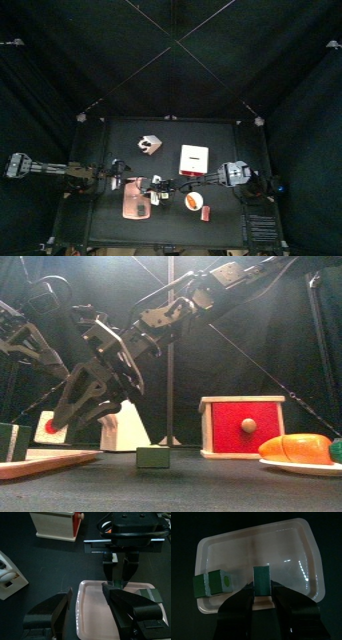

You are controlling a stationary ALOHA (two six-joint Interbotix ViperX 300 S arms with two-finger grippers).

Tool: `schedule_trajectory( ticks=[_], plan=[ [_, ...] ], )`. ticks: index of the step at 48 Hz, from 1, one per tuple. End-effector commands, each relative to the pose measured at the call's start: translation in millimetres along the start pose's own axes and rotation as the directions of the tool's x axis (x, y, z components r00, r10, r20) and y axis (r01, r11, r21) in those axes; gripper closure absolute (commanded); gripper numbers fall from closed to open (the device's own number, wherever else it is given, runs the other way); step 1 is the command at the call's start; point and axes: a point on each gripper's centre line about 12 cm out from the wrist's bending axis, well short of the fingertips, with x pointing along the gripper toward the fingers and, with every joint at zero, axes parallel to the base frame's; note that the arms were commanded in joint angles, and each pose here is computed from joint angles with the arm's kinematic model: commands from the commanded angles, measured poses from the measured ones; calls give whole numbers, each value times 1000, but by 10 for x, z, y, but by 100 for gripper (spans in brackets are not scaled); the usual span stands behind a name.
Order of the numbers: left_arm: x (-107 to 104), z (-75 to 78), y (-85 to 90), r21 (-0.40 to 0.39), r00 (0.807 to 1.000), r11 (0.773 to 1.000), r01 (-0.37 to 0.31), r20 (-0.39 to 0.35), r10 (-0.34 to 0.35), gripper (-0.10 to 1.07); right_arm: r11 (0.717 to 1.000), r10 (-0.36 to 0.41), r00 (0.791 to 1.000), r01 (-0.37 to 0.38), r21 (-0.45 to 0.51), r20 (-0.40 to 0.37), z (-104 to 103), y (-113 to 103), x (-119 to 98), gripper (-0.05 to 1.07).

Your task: Put sushi piece right of plate

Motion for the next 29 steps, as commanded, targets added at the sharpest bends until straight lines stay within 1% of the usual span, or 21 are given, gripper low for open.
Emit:
schedule_trajectory(
  ticks=[1,7,12,20,29],
  plan=[
    [1,62,-2,-2,1000,1000,2,18,-2,11,1000,18,995,-19,5,93,289,61,-310,40],
    [1,62,-2,-2,1000,1000,2,18,-2,11,999,19,991,-24,35,135,264,29,-459,40],
    [1,55,-2,-2,1000,1000,2,16,-2,11,998,10,985,-20,59,172,181,-45,-613,40],
    [1,55,-2,-2,1000,1000,2,16,-2,11,996,-1,983,-14,83,185,-1,-109,-854,39],
    [1,57,-3,-4,1000,1000,3,17,-3,11,993,-23,981,0,121,194,-189,-220,-1032,39]
  ],
)
